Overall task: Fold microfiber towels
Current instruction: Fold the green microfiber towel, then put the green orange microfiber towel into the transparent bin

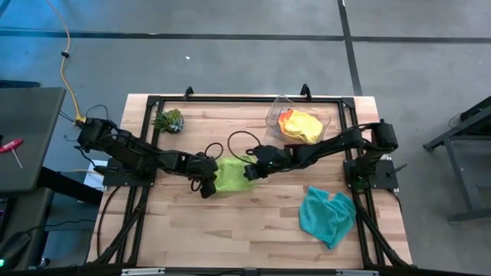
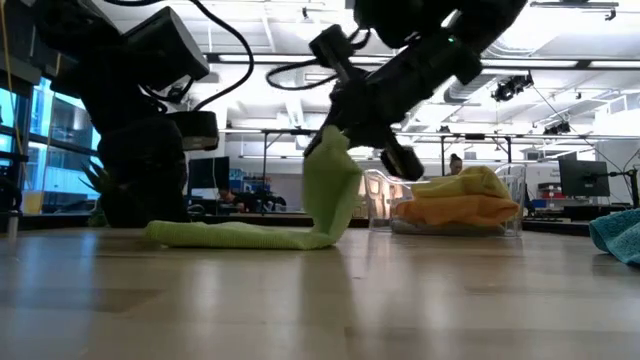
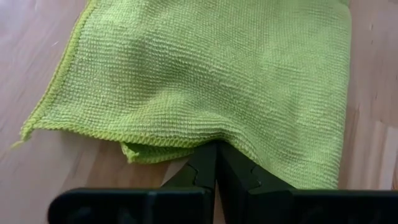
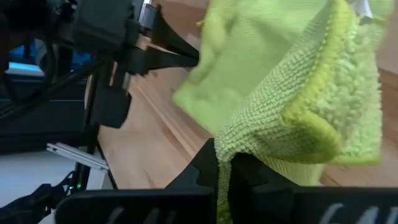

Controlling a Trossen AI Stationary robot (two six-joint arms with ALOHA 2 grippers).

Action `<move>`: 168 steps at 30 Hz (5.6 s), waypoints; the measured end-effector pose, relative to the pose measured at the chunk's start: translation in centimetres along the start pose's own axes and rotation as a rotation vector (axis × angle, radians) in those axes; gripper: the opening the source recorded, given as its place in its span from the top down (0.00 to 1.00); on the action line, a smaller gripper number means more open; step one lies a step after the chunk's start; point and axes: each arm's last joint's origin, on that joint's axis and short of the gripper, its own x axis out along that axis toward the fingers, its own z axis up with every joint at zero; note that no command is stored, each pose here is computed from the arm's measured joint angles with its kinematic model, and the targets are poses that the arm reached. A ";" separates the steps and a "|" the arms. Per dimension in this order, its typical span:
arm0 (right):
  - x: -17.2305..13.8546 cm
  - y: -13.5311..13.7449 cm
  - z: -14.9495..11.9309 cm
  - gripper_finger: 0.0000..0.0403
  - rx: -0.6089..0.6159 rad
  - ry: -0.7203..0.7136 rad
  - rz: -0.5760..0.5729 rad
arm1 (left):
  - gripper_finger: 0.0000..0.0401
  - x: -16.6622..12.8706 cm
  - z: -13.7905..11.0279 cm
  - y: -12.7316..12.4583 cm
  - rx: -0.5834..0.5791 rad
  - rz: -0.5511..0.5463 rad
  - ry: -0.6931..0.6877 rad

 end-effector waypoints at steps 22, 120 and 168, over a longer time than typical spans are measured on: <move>6.0 2.8 2.0 0.97 -0.058 -0.019 0.023 | 1.00 0.0 0.0 0.0 0.000 0.007 -0.006; 6.3 -6.1 1.7 0.63 0.217 0.036 -0.122 | 1.00 0.0 -1.9 1.0 -0.135 -0.052 -0.091; -24.3 -3.7 9.1 1.00 -0.019 -0.365 -0.286 | 1.00 -8.6 1.0 1.7 -0.186 0.013 -0.593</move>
